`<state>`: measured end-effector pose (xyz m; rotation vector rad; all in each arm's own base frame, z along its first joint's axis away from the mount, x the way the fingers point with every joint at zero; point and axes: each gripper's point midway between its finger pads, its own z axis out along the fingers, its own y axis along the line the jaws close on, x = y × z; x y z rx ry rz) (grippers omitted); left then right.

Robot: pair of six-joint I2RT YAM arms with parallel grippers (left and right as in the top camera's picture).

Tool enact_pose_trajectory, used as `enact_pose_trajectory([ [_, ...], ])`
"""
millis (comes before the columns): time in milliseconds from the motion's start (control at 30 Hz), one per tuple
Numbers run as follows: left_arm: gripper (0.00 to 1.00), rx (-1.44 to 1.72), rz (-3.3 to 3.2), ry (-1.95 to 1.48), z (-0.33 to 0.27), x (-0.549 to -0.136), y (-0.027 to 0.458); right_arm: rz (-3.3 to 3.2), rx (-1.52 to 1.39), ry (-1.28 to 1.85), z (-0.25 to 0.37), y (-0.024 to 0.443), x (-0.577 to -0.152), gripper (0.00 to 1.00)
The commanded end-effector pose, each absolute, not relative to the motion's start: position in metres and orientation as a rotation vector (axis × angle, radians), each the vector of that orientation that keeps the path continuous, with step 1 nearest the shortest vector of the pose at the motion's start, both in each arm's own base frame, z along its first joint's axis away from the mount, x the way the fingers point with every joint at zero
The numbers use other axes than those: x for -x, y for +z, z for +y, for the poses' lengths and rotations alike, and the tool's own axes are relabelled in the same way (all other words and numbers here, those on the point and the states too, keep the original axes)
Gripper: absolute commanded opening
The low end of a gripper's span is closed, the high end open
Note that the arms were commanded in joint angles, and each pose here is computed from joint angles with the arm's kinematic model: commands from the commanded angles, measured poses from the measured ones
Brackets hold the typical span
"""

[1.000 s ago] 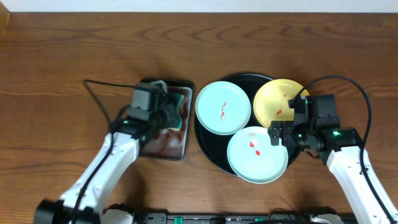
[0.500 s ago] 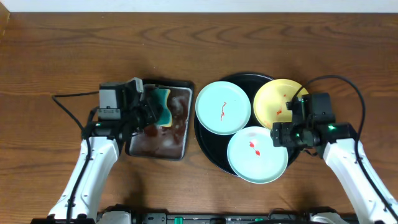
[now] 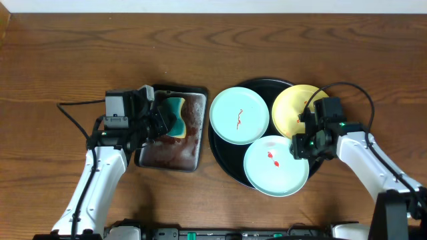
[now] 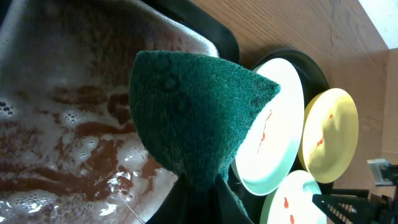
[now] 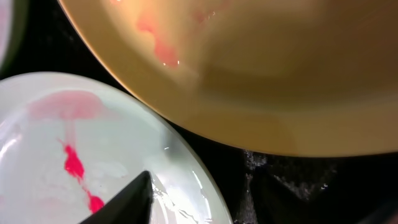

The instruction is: Clean dirty plates on tray and stack at the side

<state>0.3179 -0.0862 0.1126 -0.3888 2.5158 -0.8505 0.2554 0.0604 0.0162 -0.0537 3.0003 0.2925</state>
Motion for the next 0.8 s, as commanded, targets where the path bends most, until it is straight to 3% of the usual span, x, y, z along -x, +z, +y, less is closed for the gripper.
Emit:
enact_pose_trajectory([
  [0,0.07,0.359,2.507,-0.859,-0.0869,-0.318,0.116,3.009,0.066,0.31,0.0642,0.0141,-0.259,0.38],
  [67,0.07,0.358,2.507,-0.858,-0.0869,-0.3179,0.1159,3.015,0.066,0.31,0.0641,0.0132,-0.258,0.28],
  [233,0.07,0.359,2.51,-0.859,-0.0869,-0.3174,0.1155,3.02,0.065,0.31,0.064,0.0132,-0.2569,0.15],
  [467,0.07,0.36,2.51,-0.859,-0.0869,-0.3173,0.1155,3.019,0.065,0.311,0.0641,0.0132,-0.2571,0.1],
  [600,0.07,0.36,2.51,-0.858,-0.0868,-0.3174,0.1155,3.019,0.065,0.31,0.0641,0.0132,-0.257,0.01],
  [767,0.08,0.359,2.51,-0.858,-0.087,-0.3173,0.1155,3.02,0.065,0.311,0.0641,0.0132,-0.2569,0.01],
])
